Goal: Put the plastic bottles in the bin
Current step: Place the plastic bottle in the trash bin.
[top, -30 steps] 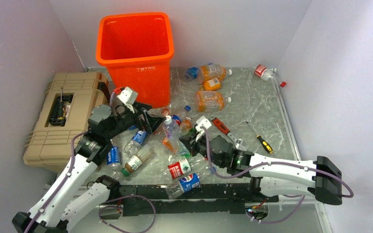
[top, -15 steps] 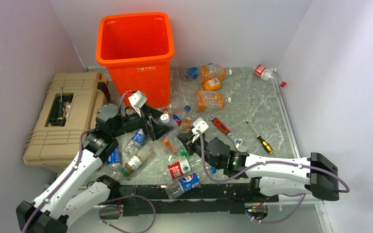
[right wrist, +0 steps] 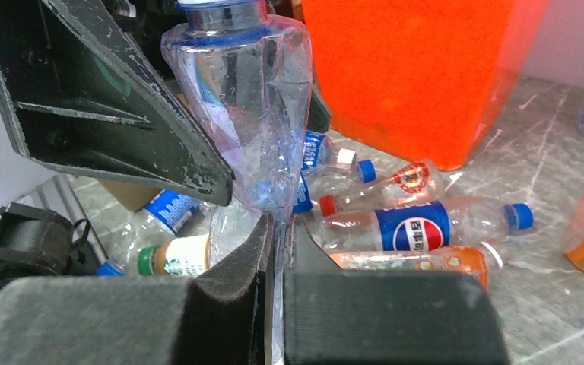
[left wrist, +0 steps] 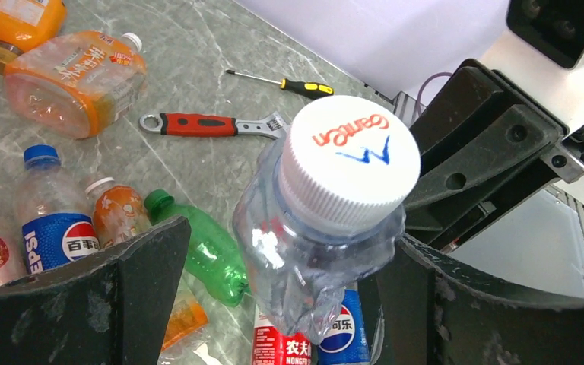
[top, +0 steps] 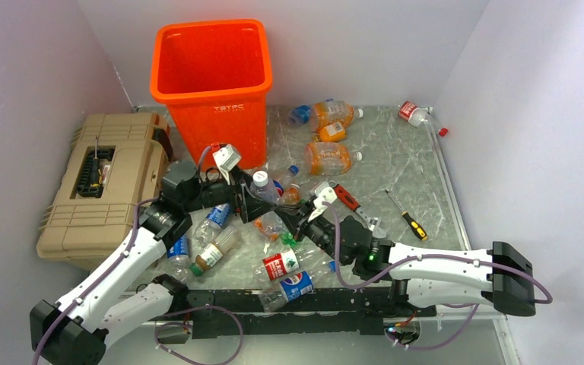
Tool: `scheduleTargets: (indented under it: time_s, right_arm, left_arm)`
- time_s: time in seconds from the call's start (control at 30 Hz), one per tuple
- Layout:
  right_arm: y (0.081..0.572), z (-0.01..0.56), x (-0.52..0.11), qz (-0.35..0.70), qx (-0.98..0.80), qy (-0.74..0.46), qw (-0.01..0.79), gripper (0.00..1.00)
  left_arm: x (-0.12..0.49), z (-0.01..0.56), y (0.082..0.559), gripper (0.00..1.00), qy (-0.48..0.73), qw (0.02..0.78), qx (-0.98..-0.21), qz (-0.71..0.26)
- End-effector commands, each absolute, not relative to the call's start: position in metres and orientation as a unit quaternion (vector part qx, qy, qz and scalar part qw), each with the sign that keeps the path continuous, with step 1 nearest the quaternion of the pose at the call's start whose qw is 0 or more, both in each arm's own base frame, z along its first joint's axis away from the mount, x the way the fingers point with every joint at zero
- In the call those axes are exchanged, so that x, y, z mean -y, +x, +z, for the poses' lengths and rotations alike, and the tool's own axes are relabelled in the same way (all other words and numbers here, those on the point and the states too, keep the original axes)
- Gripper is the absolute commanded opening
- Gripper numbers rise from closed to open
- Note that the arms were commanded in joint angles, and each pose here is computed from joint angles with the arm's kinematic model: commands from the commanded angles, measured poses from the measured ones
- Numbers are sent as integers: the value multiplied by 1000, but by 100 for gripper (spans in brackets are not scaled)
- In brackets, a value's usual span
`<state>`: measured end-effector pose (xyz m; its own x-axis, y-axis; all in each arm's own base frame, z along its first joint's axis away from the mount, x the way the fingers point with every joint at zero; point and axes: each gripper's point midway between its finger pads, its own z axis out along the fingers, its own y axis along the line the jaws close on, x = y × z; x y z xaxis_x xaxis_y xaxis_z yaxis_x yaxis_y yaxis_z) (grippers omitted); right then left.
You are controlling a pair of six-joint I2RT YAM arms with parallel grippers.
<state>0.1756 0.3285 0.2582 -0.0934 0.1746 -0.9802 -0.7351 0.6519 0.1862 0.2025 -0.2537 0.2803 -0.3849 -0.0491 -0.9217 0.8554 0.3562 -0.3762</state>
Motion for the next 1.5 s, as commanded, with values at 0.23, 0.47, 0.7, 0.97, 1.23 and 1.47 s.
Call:
scheduleTargets:
  time_s: [0.23,0.47,0.7,0.97,1.23,1.47]
  right_arm:
    - [168,267,-349,393,-628,-215,636,0]
    - [168,267,-350,396,-630,-211,634,0]
    - [170,274,-345,386,-646,-205,626,71]
    - [171,281,-273,348,-668,-146,641,100]
    - [176,262,-219,334,-680,-53,650,97]
    - [171,240,-222,334,-701,-66,626,97]
  left_arm:
    - [255,311,190,78,319,506,-625,-502]
    - [256,309,189,32,329,497,-628,-501]
    - [254,308,192,7,332,503,-638,-480]
    - [219,370,219,0,244,639,-609,-403]
    - [176,535,295,0,131,812,-515,-241]
    - [143,617,365,0,75,881,-456,-98]
